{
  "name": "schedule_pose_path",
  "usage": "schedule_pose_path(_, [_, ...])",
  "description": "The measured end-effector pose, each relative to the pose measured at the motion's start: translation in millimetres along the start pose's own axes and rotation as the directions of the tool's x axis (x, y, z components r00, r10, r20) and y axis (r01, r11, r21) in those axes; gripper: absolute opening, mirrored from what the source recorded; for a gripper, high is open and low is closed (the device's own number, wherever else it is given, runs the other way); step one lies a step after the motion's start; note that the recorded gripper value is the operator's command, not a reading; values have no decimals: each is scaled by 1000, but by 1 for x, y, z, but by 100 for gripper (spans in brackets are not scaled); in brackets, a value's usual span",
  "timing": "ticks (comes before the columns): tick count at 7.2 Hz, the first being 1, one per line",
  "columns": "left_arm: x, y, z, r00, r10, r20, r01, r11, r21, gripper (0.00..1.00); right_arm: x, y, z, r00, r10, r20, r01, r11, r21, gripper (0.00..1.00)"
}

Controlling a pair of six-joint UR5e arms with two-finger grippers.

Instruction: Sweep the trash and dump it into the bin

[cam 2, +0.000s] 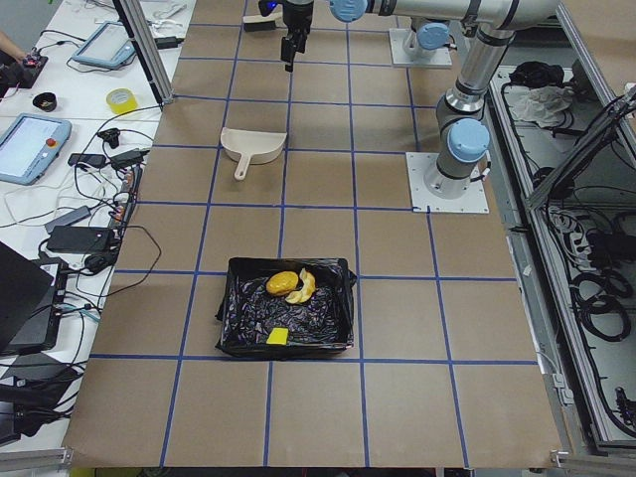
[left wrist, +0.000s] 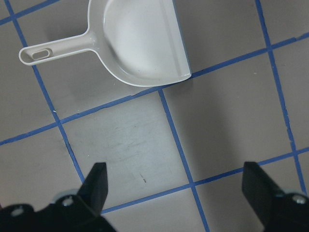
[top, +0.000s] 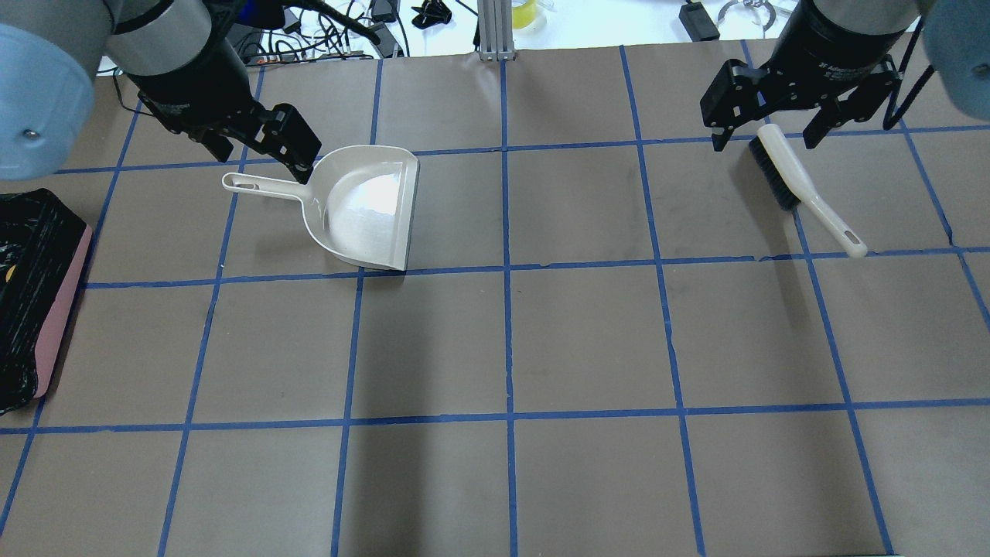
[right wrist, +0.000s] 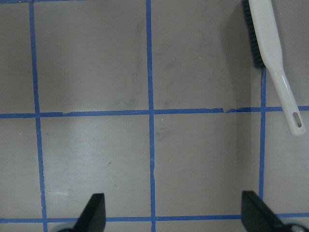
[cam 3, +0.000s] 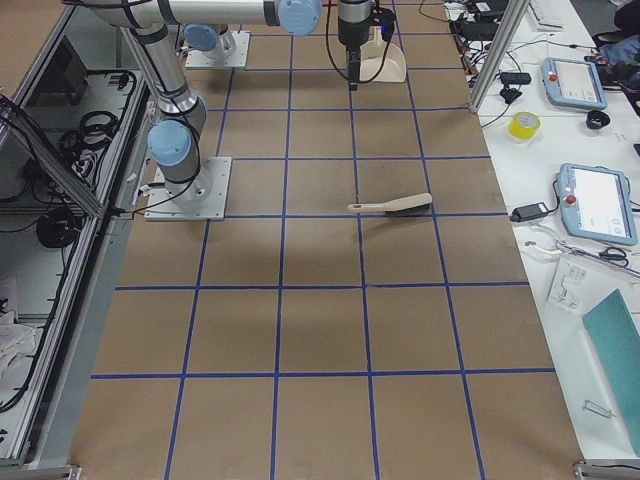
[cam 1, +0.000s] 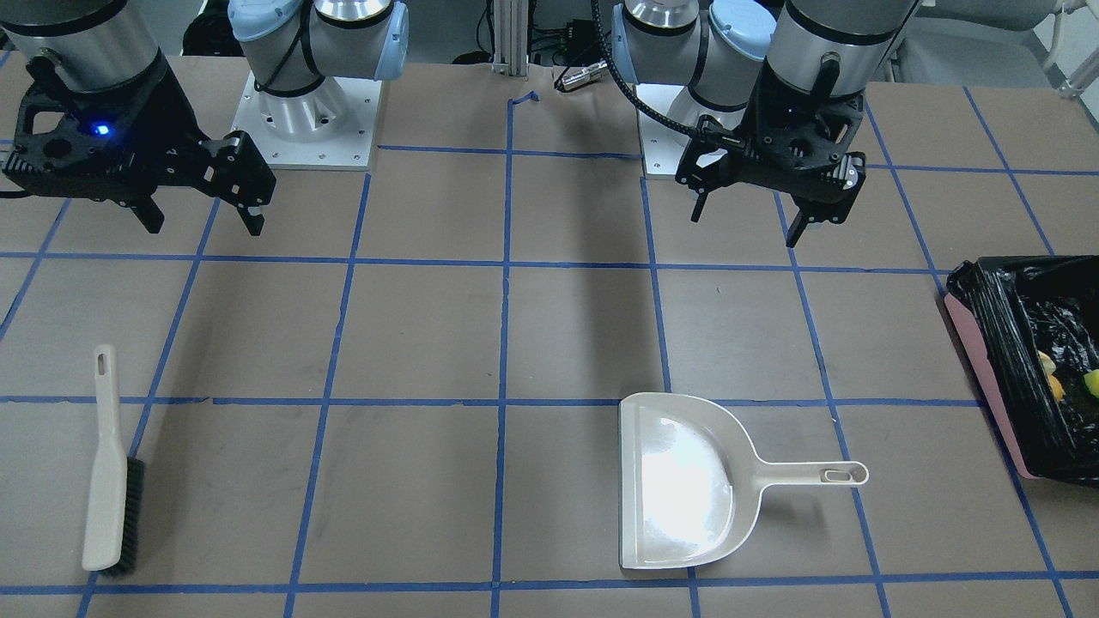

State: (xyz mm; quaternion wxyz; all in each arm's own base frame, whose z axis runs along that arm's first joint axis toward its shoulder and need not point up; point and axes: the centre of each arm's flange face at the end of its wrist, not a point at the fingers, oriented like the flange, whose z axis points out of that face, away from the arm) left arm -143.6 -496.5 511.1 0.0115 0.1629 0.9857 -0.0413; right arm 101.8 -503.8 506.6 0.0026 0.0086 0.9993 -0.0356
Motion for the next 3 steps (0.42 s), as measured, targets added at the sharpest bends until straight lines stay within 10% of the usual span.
schedule_pose_path(3, [-2, 0, 0, 1000, -4, 0, 4, 1000, 2, 100, 0, 0, 0, 1000, 2, 0, -2, 1000, -1, 100])
